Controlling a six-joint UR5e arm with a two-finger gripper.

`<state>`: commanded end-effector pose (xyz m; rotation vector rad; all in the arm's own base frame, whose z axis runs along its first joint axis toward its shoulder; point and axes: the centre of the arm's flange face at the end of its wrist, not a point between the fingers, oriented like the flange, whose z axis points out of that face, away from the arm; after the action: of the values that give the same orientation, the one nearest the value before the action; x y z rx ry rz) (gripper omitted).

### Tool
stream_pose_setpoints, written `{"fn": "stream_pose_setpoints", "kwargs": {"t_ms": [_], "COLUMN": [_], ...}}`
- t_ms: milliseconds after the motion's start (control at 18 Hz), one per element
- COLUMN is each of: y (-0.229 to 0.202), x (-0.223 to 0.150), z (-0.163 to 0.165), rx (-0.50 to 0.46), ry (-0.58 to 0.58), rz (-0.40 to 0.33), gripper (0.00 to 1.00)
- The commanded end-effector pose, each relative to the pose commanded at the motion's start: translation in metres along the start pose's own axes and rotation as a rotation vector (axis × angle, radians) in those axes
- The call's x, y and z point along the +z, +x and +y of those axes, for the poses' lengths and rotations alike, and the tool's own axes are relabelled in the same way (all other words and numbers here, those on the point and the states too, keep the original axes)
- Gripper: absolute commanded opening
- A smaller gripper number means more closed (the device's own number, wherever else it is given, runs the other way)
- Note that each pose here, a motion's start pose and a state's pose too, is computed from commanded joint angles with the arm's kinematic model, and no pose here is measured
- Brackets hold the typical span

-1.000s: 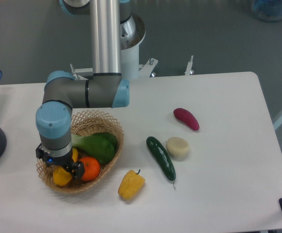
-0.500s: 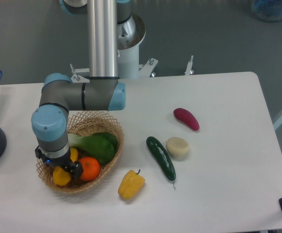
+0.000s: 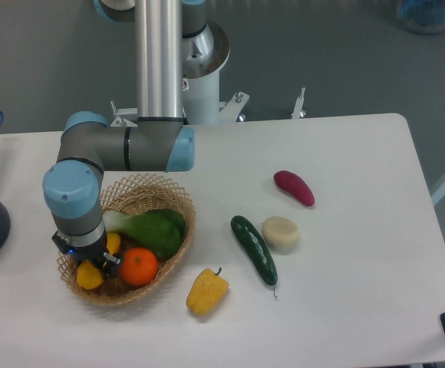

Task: Pick up the mango from the basket
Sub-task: 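Lift the yellow mango out of the basket and carry it upward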

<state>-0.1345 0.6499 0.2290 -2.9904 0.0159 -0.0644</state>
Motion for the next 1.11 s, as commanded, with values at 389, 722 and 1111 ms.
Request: {"fn": "stream_pose_setpoints", "kwargs": {"t_ms": [389,722,1111], "y": [-0.014,-0.064,-0.190], "x": [-0.056,-0.137,-0.213], "z": [0.002,0.024,0.038], "rx": [-0.017,-0.096,-0.135], "ry": [0.073,0.187,0.300], "rz": [-0.030,-0.101,-0.227], "gripper": [0.25,0.25,0.25]}}
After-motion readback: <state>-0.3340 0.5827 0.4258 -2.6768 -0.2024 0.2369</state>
